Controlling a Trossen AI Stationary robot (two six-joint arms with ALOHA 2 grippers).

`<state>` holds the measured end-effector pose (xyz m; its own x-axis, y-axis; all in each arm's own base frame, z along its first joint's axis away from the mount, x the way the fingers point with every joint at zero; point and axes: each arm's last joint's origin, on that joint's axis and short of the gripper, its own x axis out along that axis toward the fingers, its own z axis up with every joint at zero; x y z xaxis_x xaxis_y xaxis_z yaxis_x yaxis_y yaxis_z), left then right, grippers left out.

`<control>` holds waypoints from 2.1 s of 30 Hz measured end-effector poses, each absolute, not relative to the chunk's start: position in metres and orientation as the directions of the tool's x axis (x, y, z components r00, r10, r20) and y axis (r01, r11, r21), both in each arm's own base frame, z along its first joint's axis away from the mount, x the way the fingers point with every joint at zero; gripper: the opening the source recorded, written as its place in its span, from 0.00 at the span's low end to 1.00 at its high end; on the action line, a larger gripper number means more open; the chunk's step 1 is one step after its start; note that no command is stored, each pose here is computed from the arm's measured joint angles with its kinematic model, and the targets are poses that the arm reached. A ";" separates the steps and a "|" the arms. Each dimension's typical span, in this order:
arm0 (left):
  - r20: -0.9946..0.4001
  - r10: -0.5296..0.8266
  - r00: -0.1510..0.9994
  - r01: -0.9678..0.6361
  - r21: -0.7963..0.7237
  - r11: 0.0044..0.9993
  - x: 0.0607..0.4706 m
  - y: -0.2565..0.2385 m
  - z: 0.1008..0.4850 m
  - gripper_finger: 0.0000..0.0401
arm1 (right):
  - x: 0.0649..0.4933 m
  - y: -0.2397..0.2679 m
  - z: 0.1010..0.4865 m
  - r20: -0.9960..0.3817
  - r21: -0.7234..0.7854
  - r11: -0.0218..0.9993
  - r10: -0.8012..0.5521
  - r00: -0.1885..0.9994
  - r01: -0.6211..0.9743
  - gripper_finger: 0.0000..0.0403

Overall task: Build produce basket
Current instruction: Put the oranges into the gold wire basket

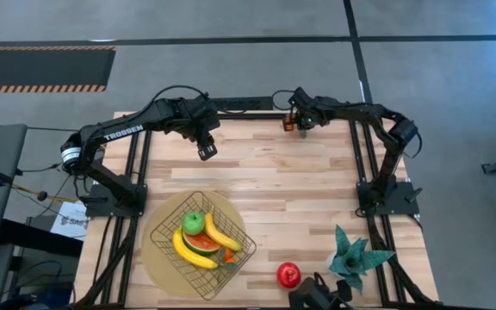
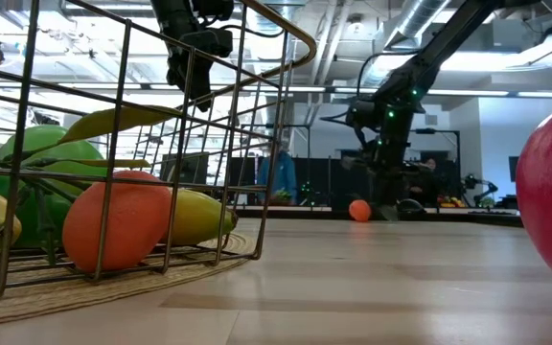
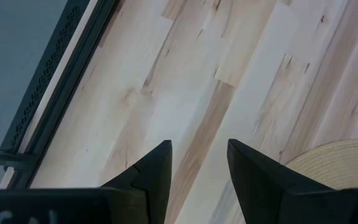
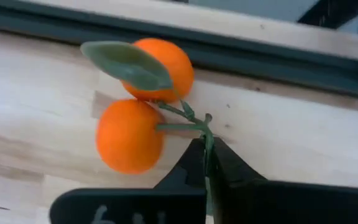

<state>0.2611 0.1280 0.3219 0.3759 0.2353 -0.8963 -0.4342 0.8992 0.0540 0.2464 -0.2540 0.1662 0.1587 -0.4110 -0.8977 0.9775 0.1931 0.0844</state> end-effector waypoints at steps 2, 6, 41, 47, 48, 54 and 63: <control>-0.897 0.235 0.375 -0.438 0.052 0.898 0.261 0.128 0.322 0.36 | 0.254 -0.252 0.173 -0.892 0.091 0.215 -0.417 0.176 0.972 0.01; -0.897 0.234 0.374 -0.442 0.050 0.896 0.261 0.128 0.322 0.36 | 0.272 -0.238 0.197 -0.871 0.116 0.281 -0.432 0.234 0.953 0.01; -0.890 0.085 0.448 -0.311 -0.066 0.948 0.274 0.087 0.326 0.36 | 0.275 0.074 0.374 -0.526 0.292 0.793 -0.334 0.782 0.535 0.00; -0.870 0.061 0.489 -0.316 -0.112 0.942 0.274 0.051 0.337 0.36 | 0.286 0.106 0.364 -0.530 0.273 0.875 -0.209 0.822 0.399 0.00; -0.865 0.063 0.497 -0.318 -0.114 0.941 0.273 0.044 0.339 0.36 | 0.289 0.110 0.363 -0.523 0.279 0.879 -0.199 0.829 0.387 0.00; -0.779 0.074 0.623 -0.284 -0.137 0.949 0.267 -0.002 0.360 0.36 | 0.302 0.125 0.347 -0.560 0.254 0.917 -0.121 0.820 0.309 0.00; -0.476 -0.084 0.876 -0.026 -0.220 0.975 0.264 -0.066 0.400 0.36 | 0.319 0.130 0.358 -0.518 0.231 0.947 -0.073 0.852 0.222 0.00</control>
<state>0.2638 -0.0658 0.3997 0.8756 -0.0839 -0.4758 -0.0262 0.9751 -0.2201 0.3186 0.1303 0.3579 0.8519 -0.0731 -0.5185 0.2219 0.9473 0.2310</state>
